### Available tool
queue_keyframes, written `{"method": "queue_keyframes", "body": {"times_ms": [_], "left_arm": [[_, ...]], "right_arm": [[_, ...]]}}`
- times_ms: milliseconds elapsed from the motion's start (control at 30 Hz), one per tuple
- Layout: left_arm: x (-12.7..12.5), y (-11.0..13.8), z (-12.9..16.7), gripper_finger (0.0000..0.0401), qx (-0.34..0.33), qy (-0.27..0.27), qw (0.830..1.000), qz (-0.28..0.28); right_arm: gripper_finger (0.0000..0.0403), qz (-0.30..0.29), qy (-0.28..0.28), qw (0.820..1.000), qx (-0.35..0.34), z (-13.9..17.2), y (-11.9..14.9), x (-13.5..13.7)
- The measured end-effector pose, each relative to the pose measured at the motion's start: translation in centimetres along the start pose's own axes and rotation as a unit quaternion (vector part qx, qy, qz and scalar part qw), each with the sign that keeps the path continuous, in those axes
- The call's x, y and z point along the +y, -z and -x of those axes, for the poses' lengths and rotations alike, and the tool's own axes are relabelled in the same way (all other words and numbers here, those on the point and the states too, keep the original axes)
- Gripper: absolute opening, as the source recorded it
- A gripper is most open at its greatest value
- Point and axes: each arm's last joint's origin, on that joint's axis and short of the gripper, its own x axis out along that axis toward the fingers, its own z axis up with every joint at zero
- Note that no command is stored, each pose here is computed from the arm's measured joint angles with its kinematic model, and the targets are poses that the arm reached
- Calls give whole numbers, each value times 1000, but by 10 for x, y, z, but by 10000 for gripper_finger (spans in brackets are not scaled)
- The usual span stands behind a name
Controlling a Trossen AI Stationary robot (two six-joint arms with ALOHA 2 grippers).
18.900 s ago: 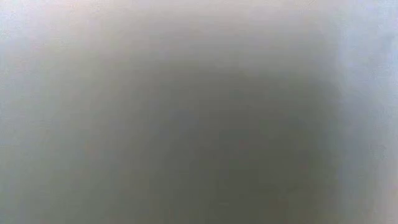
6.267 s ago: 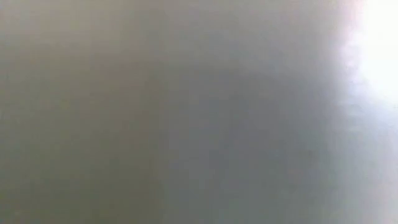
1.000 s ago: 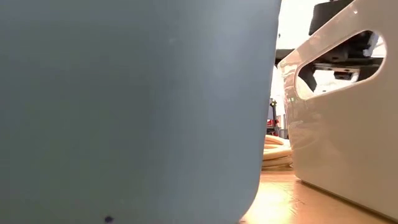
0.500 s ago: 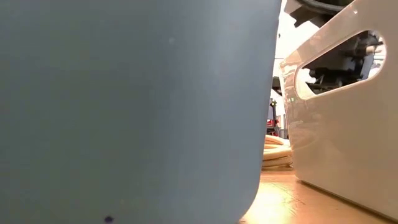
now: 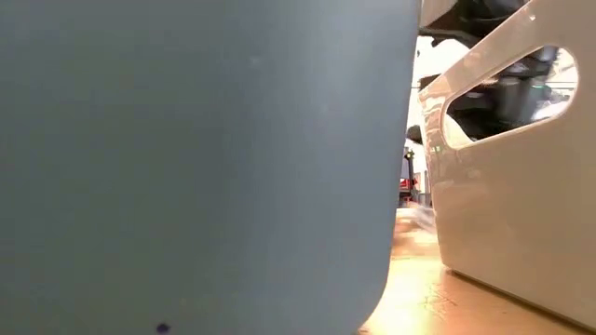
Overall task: Pick & Place USB Port
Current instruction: Put the small light blue charger cable into the grey bin
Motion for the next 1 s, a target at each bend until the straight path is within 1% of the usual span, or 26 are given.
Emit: {"method": "queue_keyframes", "body": {"times_ms": [67,133,233,267,300,400,467,567,667,767,833,933,1000], "left_arm": [[2,-1,2,198,-23,-2,999,31],[4,-3,5,198,-40,7,998,47],[5,-7,5,198,-43,11,998,50],[5,-7,4,198,-43,11,998,46],[5,-8,5,198,-44,13,998,42],[6,-7,6,198,-44,12,998,35],[5,-7,6,198,-44,14,998,34],[6,-7,6,198,-43,10,999,27],[5,-6,6,198,-44,12,999,23],[6,-6,6,198,-46,10,999,18],[6,-6,6,198,-48,9,999,13],[6,-6,6,198,-49,7,999,4],[6,-6,6,198,-50,5,999,1]], "right_arm": [[31,-38,25,999,-22,10,-7,-6],[35,-66,32,996,-41,20,-15,-12],[23,-106,31,992,-63,37,-28,-22],[16,-119,22,990,-75,44,-35,-24],[14,-129,6,988,-84,51,-41,-26],[14,-143,-70,983,-87,72,-56,-23],[17,-147,-116,979,-86,83,-64,-13],[17,-151,-163,971,-82,95,-69,5],[15,-158,-200,966,-53,98,-64,23],[15,-166,-244,955,-11,100,-59,35],[15,-166,-257,952,10,97,-57,41],[15,-166,-261,951,10,96,-58,46],[15,-168,-275,946,4,97,-60,48]]}}
